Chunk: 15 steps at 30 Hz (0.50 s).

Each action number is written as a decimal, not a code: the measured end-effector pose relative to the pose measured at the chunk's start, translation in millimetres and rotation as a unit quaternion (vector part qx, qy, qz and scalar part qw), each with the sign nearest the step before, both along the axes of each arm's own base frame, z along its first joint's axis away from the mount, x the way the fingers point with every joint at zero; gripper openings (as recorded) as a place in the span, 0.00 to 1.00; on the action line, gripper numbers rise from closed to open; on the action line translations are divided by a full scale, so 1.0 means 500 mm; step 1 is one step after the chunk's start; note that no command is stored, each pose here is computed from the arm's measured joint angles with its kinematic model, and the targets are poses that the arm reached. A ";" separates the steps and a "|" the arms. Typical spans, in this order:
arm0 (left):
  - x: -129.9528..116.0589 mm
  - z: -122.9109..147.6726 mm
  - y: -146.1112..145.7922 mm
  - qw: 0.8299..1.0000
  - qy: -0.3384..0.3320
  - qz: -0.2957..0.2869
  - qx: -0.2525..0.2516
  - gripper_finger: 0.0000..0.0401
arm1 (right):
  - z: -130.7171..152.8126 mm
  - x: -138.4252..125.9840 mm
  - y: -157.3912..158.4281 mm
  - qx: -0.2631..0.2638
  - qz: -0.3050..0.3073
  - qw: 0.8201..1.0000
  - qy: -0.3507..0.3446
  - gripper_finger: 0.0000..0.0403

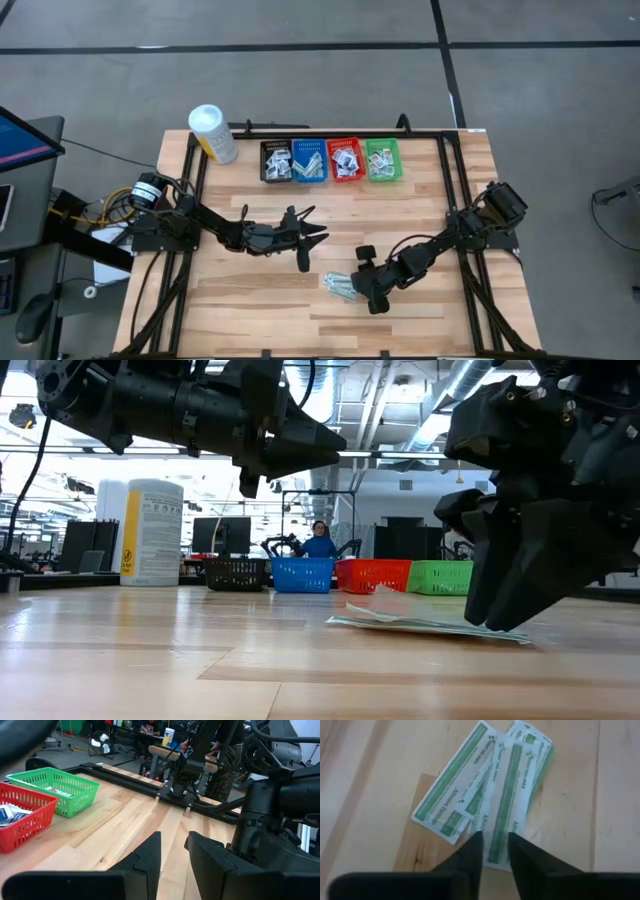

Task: Pick & Place First Aid Supplies
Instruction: Put the green pad into the blue bin

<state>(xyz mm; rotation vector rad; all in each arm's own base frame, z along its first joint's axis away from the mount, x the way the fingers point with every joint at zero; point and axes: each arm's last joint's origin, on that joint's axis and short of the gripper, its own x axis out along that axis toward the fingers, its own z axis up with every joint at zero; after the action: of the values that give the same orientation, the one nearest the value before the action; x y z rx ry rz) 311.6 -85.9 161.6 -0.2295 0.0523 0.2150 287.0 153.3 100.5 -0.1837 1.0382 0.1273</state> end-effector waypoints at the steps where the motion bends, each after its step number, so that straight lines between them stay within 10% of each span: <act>1: 0.000 0.000 0.000 1.000 0.000 0.000 0.000 0.25 | 0.000 0.000 -0.001 0.001 0.000 1.000 0.001 0.21; 7: 0.000 0.000 0.000 1.000 0.000 0.000 0.000 0.25 | -0.001 0.000 -0.001 -0.001 0.001 1.000 0.002 0.02; 15: 0.000 0.000 0.000 1.000 0.000 0.000 0.000 0.25 | -0.002 -0.001 -0.001 0.006 0.004 1.000 0.008 0.00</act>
<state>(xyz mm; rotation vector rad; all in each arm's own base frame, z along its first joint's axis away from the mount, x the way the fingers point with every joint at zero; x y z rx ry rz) 311.5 -85.8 161.5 -0.2294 0.0526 0.2154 286.7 152.7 99.6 -0.1775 1.0516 0.1426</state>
